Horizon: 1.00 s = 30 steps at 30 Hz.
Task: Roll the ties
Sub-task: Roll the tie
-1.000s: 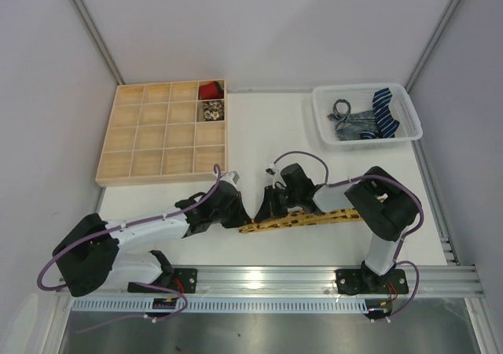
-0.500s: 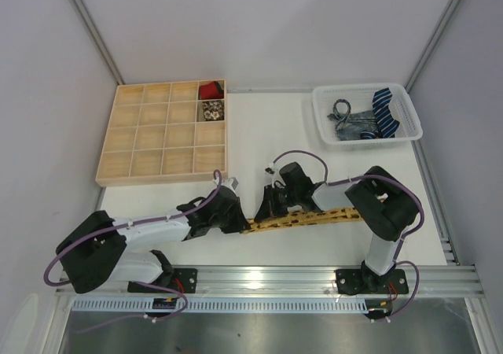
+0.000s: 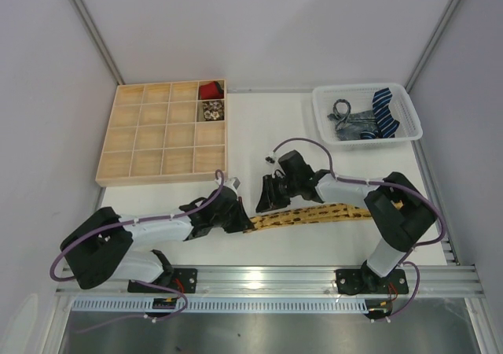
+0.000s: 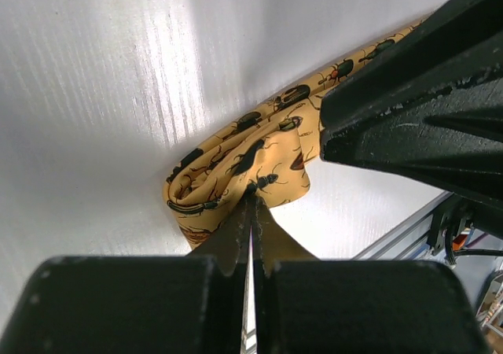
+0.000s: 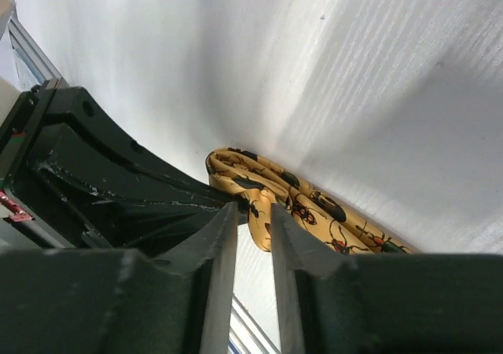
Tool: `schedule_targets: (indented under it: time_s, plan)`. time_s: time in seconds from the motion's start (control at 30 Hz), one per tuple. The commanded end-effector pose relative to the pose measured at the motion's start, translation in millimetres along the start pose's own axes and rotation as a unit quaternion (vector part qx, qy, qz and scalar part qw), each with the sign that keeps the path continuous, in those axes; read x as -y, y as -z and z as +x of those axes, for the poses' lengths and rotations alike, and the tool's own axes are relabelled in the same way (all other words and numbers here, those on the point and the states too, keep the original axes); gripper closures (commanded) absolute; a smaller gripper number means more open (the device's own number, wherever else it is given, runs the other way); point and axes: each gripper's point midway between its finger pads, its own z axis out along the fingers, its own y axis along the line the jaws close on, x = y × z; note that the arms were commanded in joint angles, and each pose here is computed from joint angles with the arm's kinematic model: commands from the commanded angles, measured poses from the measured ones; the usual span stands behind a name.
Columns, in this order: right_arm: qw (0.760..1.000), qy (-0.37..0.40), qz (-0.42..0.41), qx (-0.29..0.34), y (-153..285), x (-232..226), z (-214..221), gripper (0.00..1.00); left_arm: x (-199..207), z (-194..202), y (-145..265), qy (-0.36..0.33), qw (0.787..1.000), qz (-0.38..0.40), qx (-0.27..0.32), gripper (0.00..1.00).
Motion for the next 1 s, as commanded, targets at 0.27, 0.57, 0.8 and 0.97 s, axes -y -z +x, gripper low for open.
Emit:
schedule_targets:
  time_s: [0.27, 0.57, 0.8, 0.97]
  plan:
    - [0.999, 0.014, -0.024, -0.034, -6.9, -10.2, 25.7, 1.0, -11.6, 6.7, -2.9, 0.004, 1.0, -0.017, -0.01, 1.0]
    - [0.999, 0.01, -0.008, -0.041, -17.8, 8.2, 36.9, 1.0, -11.3, 6.9, -1.1, 0.004, 1.0, -0.018, -0.01, 1.0]
    - [0.999, 0.007, 0.007, -0.041, -26.2, 26.3, 45.8, 1.0, -0.4, -3.7, 4.8, -0.004, 1.0, -0.005, 0.006, 0.91]
    - [0.999, 0.01, 0.017, -0.039, -26.8, 36.3, 44.6, 1.0, 6.5, -15.9, 20.2, -0.018, 0.999, -0.009, 0.025, 0.43]
